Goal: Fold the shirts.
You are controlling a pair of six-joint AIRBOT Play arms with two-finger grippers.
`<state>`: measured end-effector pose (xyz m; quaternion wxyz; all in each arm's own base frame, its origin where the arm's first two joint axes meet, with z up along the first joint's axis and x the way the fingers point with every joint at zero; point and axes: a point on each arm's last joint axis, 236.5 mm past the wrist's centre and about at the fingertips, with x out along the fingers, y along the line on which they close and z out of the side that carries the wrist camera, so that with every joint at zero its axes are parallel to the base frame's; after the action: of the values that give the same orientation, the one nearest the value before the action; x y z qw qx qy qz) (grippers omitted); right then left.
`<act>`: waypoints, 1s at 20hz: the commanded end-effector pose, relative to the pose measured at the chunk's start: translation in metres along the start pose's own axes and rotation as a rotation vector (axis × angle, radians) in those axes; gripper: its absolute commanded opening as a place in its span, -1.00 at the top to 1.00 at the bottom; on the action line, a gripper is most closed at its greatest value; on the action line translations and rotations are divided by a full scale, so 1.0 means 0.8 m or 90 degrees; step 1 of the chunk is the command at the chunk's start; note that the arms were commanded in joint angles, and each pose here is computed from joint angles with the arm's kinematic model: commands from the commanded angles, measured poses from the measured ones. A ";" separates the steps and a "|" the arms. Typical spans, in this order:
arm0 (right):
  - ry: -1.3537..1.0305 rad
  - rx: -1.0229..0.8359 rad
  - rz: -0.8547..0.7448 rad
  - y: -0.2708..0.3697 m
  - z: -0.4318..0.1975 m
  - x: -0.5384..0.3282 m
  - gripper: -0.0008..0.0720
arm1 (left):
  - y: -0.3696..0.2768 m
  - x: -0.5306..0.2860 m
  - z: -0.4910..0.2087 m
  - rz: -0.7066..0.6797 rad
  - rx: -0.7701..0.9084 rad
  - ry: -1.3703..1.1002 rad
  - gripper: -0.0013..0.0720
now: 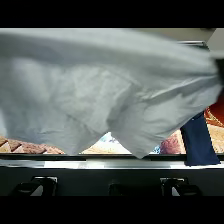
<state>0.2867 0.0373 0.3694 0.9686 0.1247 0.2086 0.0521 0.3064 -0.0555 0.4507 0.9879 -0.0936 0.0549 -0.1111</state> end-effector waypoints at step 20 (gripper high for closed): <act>0.446 0.295 0.010 -0.136 -0.220 0.333 -0.57 | 0.217 0.161 -0.460 0.101 -0.190 0.785 -0.82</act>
<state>0.4924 0.0517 0.0640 0.8017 0.3205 0.5020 0.0502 0.4710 -0.0324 0.0404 0.8054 -0.1631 0.5631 -0.0876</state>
